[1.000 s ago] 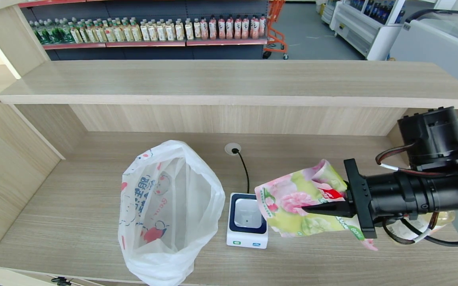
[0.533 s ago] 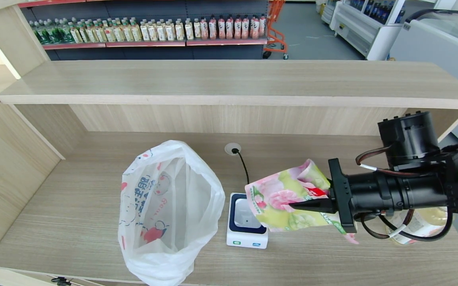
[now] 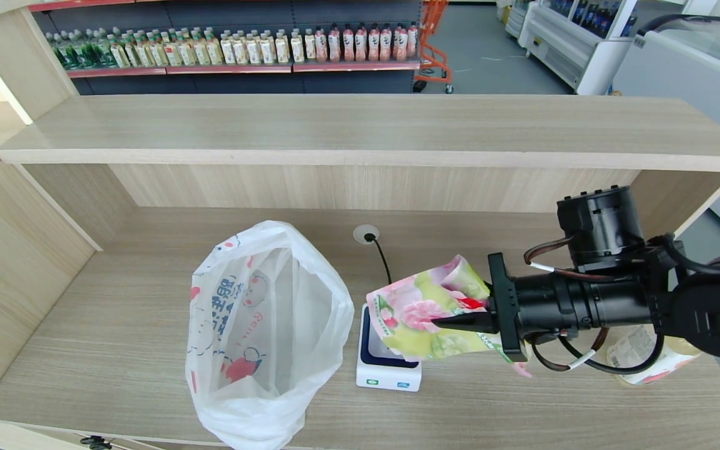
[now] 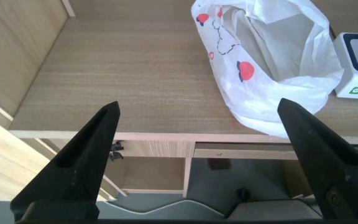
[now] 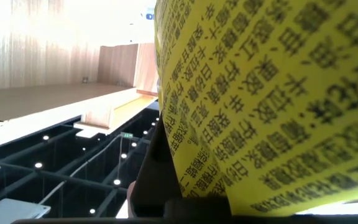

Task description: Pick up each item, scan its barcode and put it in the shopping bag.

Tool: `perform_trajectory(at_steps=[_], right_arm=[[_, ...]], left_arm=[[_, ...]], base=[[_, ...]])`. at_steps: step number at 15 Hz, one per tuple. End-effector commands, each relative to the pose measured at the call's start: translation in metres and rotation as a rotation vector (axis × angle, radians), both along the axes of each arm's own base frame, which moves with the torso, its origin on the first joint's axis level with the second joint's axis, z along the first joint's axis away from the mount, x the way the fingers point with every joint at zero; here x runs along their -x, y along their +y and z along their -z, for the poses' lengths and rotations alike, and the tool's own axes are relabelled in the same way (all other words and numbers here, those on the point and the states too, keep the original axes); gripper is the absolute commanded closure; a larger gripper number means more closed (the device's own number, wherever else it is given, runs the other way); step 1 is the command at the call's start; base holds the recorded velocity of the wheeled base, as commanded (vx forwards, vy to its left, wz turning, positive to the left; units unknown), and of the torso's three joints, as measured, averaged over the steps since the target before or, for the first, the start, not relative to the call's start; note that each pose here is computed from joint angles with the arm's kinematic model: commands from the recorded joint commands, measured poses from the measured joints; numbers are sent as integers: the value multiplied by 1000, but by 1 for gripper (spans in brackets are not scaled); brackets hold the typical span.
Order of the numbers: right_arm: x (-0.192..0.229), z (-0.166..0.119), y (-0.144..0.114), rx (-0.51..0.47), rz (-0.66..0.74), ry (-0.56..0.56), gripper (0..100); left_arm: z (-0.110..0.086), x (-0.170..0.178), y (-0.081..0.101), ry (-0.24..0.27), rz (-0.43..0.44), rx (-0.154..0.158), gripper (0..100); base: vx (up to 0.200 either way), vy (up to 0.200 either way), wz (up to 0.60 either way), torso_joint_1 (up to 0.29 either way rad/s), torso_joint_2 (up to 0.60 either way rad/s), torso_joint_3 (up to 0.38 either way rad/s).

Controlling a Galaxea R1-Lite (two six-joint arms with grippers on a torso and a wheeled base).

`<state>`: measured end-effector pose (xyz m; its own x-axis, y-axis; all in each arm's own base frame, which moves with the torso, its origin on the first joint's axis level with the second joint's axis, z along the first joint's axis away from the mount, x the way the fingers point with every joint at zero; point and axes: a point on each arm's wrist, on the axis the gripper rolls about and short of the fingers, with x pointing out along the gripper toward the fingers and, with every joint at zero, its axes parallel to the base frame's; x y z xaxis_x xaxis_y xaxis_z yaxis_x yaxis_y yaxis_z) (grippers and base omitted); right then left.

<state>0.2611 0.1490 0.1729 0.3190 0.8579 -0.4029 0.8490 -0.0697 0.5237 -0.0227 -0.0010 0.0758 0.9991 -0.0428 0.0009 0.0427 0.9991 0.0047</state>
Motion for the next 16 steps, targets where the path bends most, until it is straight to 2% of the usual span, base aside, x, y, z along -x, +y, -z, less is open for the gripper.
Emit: perform_trajectory(at_steps=[1,5,16], right_arm=[[-5,9,6,16,-2,19,100],[-8,15,16,28,-10,16,100],[-11,12,16,34,22,-22,100]], left_arm=[[0,0,0,-1,0,0,0],[0,0,0,-1,0,0,0],[0,0,0,-1,0,0,0]], base=[[0,0,0,0,0,0],[0,0,0,0,0,0],[0,0,0,0,0,0]])
